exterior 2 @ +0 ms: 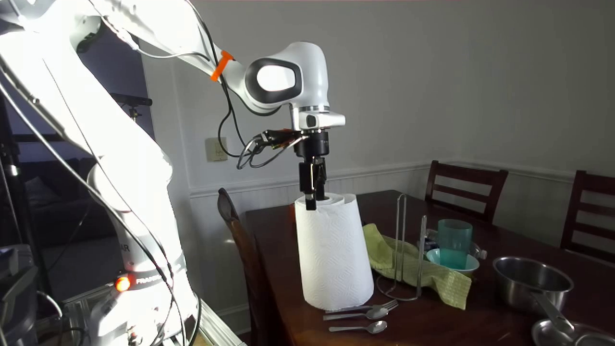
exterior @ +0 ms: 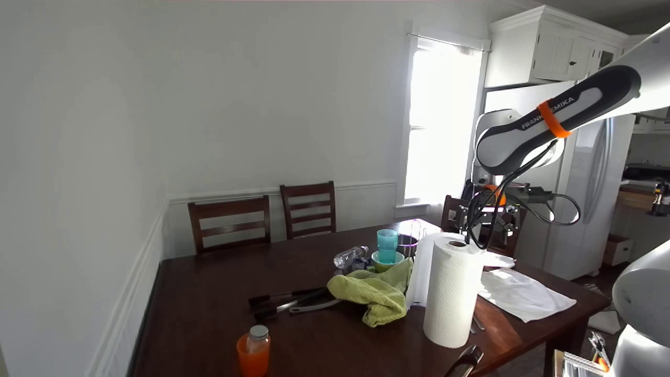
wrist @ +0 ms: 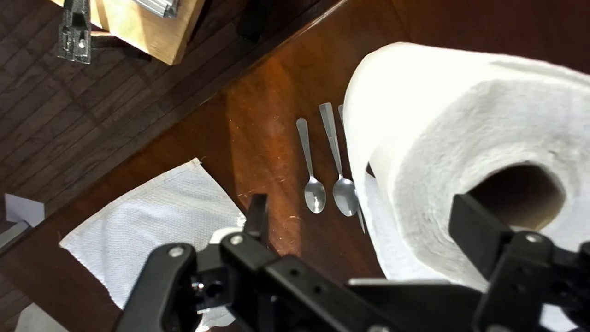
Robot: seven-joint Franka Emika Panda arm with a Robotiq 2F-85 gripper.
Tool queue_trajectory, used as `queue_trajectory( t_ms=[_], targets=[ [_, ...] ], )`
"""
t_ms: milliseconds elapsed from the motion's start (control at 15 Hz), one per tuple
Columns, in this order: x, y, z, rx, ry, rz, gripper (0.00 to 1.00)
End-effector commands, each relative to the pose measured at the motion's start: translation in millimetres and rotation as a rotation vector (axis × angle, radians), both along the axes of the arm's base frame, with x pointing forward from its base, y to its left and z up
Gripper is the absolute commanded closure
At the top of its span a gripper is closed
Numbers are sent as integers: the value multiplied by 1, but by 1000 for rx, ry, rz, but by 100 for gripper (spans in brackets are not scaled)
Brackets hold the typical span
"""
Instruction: Put the paper towel on the paper towel holder
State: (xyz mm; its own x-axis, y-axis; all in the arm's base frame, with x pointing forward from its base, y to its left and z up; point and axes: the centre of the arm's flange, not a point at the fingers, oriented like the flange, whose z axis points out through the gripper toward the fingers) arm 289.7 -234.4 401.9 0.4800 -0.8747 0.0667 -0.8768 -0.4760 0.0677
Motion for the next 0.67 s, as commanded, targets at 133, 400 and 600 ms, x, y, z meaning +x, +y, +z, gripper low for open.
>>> queue_trajectory(
  t_ms=[133, 400, 600],
  targets=[
    [4, -1, -9, 29, -27, 16, 0],
    [8, 1, -7, 43, -74, 20, 0],
    [11, 6, -1, 55, -104, 41, 0]
  ],
)
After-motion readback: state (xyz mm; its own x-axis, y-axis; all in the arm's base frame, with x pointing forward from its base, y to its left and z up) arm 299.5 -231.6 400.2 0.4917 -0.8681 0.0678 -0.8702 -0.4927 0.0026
